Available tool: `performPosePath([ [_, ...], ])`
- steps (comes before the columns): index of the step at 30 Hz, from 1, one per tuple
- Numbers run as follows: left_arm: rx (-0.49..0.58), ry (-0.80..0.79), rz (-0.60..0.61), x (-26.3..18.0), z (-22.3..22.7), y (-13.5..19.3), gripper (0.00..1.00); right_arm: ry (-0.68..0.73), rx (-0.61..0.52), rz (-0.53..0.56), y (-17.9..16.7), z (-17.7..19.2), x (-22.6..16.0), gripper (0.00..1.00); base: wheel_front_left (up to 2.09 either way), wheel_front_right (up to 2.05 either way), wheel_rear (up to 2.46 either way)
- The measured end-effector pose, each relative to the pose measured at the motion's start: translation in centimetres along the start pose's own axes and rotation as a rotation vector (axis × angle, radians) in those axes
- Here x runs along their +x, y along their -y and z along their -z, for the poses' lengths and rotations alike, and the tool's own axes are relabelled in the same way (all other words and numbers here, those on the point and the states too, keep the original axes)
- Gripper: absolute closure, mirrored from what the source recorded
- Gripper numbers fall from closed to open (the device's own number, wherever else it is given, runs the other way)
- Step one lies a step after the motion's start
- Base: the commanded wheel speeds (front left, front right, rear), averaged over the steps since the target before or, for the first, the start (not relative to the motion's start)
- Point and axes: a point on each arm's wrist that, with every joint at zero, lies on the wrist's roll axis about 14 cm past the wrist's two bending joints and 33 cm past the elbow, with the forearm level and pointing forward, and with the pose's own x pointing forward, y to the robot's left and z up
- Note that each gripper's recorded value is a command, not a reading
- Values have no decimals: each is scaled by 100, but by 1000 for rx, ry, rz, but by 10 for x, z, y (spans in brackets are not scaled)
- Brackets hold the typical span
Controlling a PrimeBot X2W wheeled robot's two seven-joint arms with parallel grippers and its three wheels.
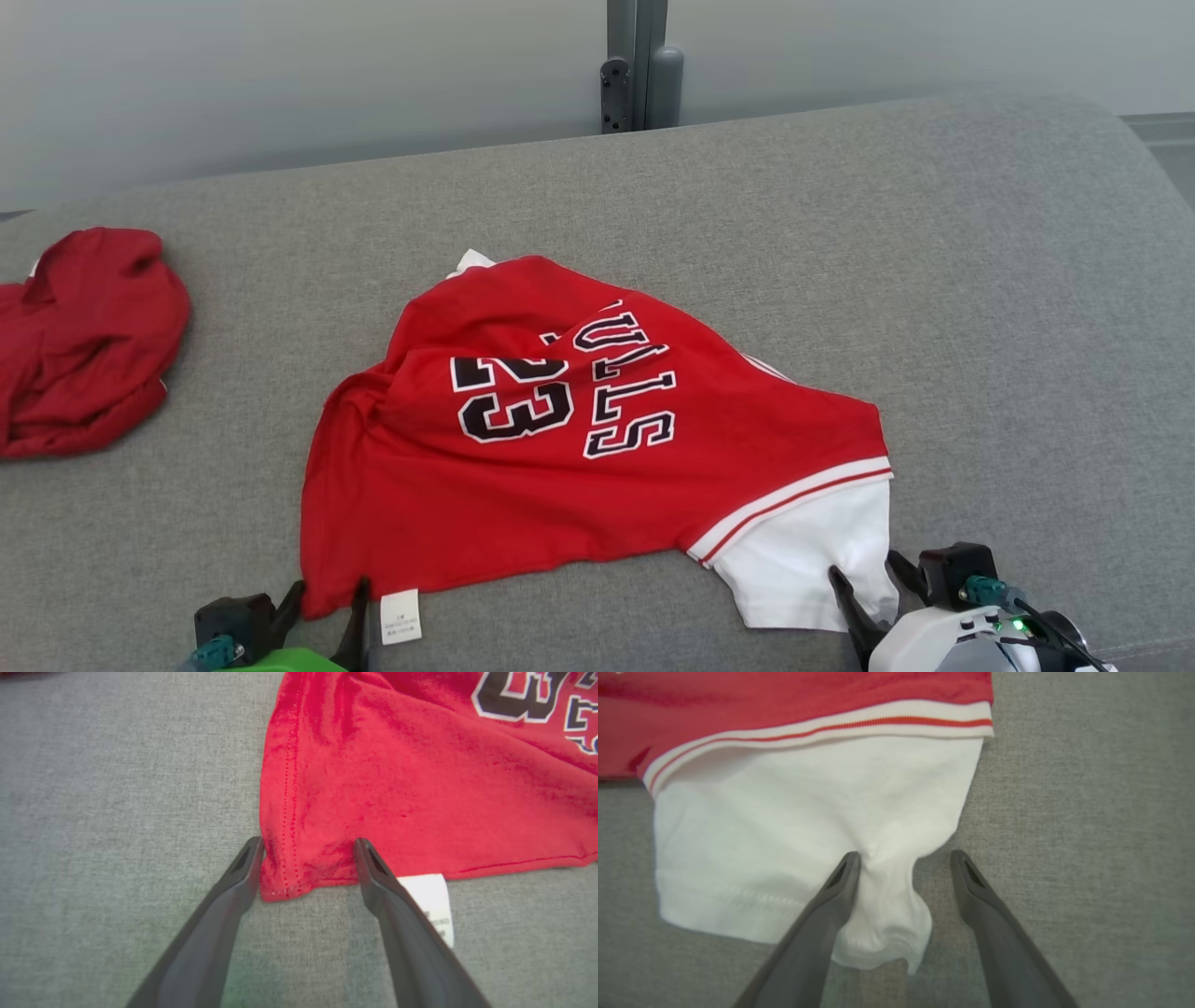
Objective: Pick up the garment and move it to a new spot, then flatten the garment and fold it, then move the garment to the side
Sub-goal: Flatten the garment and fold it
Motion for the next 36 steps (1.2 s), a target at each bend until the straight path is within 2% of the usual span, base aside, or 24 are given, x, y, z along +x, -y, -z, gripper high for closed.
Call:
performPosePath([
  [1, 5, -26, 1, 1, 6, -1, 0, -4, -2, -5, -1, 0, 1, 0, 0, 0, 0],
  [2, 6, -47, -1, 2, 10, -2, 9, -8, -1, -9, -1, 1, 2, 0, 0, 0, 0],
  [3, -3, -67, -4, 3, 13, -3, 45, -11, 7, -13, -2, 1, 3, 0, 0, 0, 0],
  [4, -1, -86, 1, 5, 16, -2, 84, -12, 12, -21, -5, 0, 4, 64, 0, 0, 0],
  [5, -4, -95, 1, 6, 17, -2, 100, -5, 16, -30, -7, -2, 4, 100, 0, 0, 0],
  [10, -75, -82, 47, 12, 9, 13, 100, 70, 159, -136, -33, -28, 1, 100, 0, 0, 0],
  [13, -117, -48, 100, 9, -9, 26, 100, 241, 230, -147, -15, -82, -12, 100, 0, 0, 0],
  [16, -103, 47, 150, 4, -53, 33, 100, 432, 257, -183, 0, -146, -38, 100, 0, 0, 0],
  [22, -1, 344, 316, -22, -194, 76, 100, 777, 133, -239, 23, -274, -106, 100, 0, 0, 0],
  [26, 55, 444, 427, -25, -262, 103, 100, 884, 60, -271, 31, -336, -122, 100, 0, 0, 0],
  [29, 125, 485, 469, -5, -308, 114, 100, 882, -21, -232, 47, -378, -105, 100, 0, 0, 0],
  [32, 144, 474, 497, 30, -338, 127, 100, 852, -36, -168, 70, -414, -71, 100, 0, 0, 0],
  [35, 144, 470, 496, 73, -369, 137, 100, 836, -41, -91, 88, -454, -30, 100, 0, 0, 0],
  [36, 104, 489, 484, 87, -382, 136, 100, 844, -39, -81, 88, -467, -17, 100, 0, 0, 0],
])
